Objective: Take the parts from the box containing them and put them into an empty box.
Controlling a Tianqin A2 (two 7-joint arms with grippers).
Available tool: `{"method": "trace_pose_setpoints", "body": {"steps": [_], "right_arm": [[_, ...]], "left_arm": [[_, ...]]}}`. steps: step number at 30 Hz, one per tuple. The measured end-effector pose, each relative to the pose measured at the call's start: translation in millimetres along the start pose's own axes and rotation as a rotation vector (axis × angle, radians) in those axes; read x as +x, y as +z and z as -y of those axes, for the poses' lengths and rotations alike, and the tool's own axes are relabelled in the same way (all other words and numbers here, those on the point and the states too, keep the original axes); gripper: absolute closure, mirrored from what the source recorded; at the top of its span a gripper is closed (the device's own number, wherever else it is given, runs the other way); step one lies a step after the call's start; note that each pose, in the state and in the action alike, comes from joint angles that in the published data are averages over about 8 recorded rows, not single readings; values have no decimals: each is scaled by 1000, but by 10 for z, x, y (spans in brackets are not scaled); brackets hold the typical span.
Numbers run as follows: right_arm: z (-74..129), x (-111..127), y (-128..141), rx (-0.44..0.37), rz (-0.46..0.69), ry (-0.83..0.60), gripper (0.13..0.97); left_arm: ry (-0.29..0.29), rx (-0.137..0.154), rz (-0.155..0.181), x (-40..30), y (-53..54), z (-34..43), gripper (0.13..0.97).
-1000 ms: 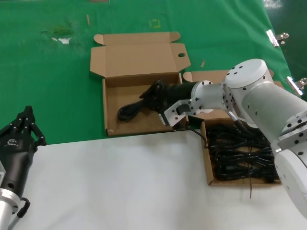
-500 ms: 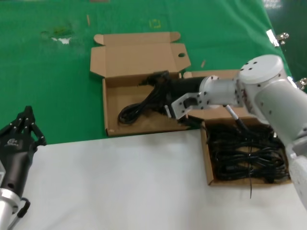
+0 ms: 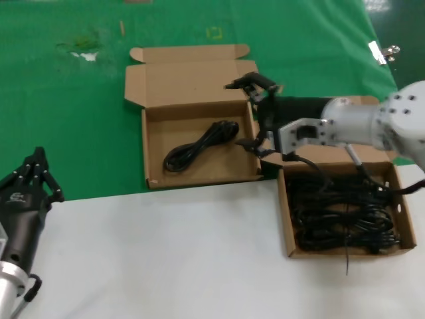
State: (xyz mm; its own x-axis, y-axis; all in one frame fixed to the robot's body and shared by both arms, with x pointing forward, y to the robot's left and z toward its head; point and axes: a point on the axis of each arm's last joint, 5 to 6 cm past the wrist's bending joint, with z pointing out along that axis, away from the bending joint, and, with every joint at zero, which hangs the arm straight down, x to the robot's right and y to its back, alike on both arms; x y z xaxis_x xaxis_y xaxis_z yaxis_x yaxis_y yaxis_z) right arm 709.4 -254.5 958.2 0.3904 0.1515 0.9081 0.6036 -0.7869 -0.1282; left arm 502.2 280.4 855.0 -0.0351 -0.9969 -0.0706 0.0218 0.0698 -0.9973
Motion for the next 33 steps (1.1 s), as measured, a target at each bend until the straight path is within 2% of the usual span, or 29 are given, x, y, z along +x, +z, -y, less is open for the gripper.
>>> {"method": "trace_pose_setpoints", "body": {"steps": [4, 12, 17, 21, 33], "right_arm": [[-42, -45, -253, -27, -21, 29, 378], [-188, -163, -697, -81, -67, 91, 230], [-265, -237, -895, -105, -88, 122, 189], [-284, -259, -948, -111, -94, 131, 148], [-175, -390, -887, -104, -156, 226, 130]], "left_arm": [[0, 0, 0, 0, 0, 0, 957], [0, 0, 0, 0, 0, 0, 957], [0, 0, 0, 0, 0, 0, 957], [0, 0, 0, 0, 0, 0, 957], [0, 0, 0, 0, 0, 0, 916]]}}
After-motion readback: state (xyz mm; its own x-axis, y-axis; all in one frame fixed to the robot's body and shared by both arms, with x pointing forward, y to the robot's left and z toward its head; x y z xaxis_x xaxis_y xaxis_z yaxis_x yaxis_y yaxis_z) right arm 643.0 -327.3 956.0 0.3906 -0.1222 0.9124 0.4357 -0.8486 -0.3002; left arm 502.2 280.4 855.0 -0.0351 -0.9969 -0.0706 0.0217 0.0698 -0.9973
